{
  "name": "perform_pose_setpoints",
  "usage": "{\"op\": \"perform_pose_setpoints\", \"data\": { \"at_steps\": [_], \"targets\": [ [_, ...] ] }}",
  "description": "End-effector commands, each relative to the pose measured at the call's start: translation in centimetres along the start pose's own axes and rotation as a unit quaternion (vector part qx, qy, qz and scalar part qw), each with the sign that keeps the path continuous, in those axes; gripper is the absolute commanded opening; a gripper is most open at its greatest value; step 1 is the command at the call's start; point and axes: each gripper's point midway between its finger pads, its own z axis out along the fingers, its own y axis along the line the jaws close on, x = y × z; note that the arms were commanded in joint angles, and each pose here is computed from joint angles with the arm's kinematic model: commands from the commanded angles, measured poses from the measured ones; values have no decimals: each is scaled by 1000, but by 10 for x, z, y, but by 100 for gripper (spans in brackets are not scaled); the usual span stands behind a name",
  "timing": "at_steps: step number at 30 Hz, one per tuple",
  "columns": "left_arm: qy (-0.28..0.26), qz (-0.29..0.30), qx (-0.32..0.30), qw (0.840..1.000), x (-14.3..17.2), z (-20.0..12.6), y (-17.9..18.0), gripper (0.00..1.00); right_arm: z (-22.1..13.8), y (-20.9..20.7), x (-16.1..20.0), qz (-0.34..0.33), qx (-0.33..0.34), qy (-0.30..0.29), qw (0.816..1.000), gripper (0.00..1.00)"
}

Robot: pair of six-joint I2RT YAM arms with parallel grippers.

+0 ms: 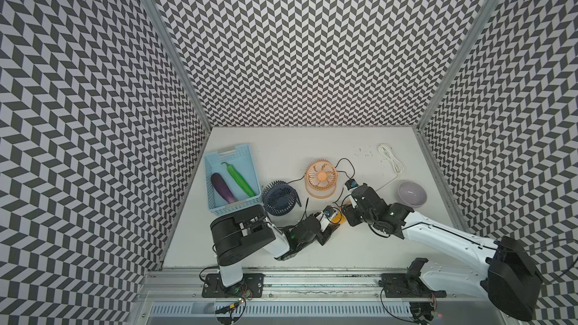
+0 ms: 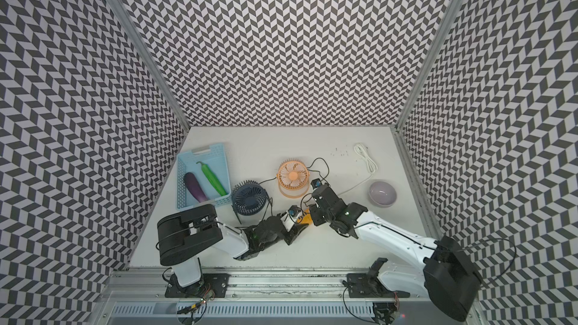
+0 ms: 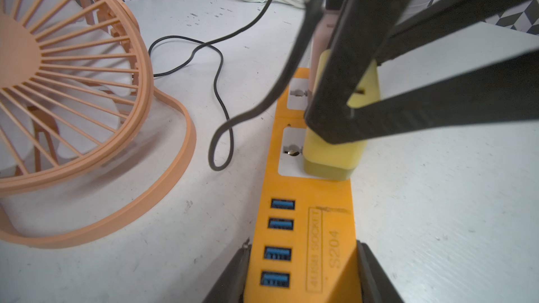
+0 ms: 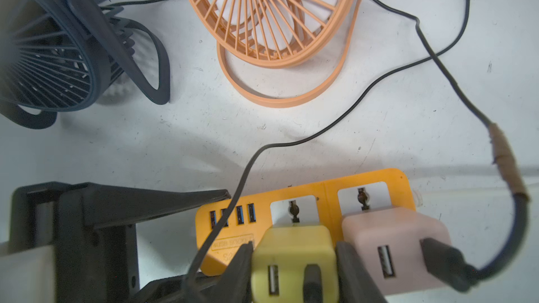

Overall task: Unplug the desk fan from the power strip
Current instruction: Remove the plug from the socket.

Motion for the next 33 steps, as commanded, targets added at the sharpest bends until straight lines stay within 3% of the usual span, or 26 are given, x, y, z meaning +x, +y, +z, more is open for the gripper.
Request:
{"op": "perform_pose_setpoints", "data": {
  "at_steps": [1,7,12,16,20,25,33],
  "targets": [
    [49,5,-10,999,29,2,5,30,-11,46,-39,7,-71,-68,995,6],
    [52,6,-11,999,31,3,6,30,-6,62,-33,-8,-86,-59,995,6],
    [54,7,-12,998,32,3,6,29,-9,39,-38,-1,-40,-68,997,6],
    [54,7,-12,998,33,2,6,29,-17,17,-45,43,-62,-86,993,6],
    [52,6,-11,999,30,3,6,29,-23,25,-48,31,-95,-98,990,6],
    [53,5,-9,999,31,3,5,29,-14,34,-38,13,-76,-72,994,6],
    [59,7,-9,998,34,5,4,29,-7,69,-28,-14,-101,-49,994,6]
  ]
}}
